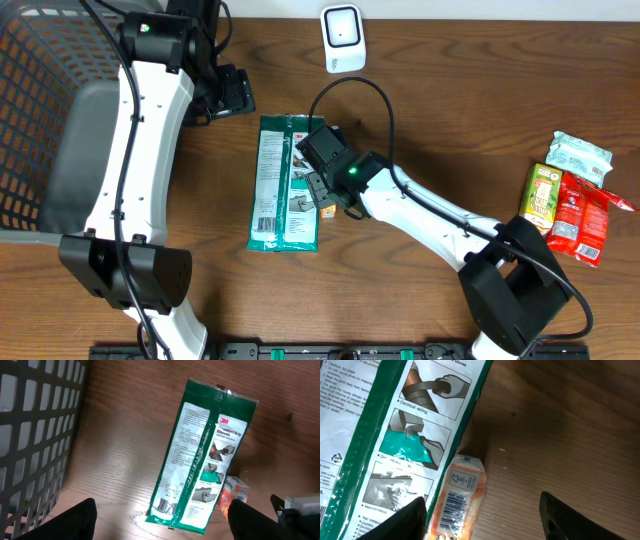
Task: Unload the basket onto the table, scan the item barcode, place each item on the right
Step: 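Lower the right gripper over the orange Kleenex pack beside the gloves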
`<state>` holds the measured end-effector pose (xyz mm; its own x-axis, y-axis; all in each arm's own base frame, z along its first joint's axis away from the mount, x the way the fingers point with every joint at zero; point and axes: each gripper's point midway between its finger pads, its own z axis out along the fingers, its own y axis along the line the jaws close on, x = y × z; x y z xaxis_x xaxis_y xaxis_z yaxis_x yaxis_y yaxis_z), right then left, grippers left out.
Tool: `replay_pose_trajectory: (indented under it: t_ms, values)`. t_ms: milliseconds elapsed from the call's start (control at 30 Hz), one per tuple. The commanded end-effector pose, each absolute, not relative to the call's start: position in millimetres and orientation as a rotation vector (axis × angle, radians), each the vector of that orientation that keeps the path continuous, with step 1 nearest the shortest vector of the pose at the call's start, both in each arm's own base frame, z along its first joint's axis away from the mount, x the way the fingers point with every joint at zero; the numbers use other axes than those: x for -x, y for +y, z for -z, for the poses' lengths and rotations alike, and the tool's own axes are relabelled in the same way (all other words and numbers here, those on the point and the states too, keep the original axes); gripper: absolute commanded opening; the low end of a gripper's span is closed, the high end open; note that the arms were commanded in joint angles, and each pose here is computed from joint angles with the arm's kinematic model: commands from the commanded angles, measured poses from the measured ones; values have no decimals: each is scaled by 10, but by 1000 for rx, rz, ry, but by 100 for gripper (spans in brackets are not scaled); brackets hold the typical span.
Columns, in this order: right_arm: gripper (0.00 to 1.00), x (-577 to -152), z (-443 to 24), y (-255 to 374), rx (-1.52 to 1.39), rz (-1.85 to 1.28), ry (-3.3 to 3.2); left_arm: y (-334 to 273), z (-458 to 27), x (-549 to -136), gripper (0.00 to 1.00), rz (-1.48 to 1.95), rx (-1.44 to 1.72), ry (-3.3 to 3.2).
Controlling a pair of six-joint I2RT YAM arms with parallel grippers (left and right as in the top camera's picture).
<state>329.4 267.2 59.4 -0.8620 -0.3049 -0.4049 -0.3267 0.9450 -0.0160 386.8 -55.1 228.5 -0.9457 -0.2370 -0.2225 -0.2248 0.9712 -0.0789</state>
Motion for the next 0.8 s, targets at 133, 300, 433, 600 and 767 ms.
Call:
replay_pose_trajectory:
  t_ms: [133, 300, 433, 600, 767]
  values:
    - [68, -3227, -460, 2721, 456, -135, 2719, -522, -2290, -3854, 84, 58, 343, 2887]
    - [67, -3254, -425, 2579, 438, -31, 2708, -522, -2290, -3854, 84, 58, 343, 2887]
    - [67, -3289, -409, 2444, 421, 67, 2689, -522, -2290, -3854, 84, 58, 344, 2887]
    - [67, -3326, -416, 2297, 401, 154, 2681, -522, -2290, -3854, 84, 58, 343, 2887]
    - [67, -3408, -439, 2010, 371, 298, 2670, -522, -2290, -3854, 85, 58, 343, 2887]
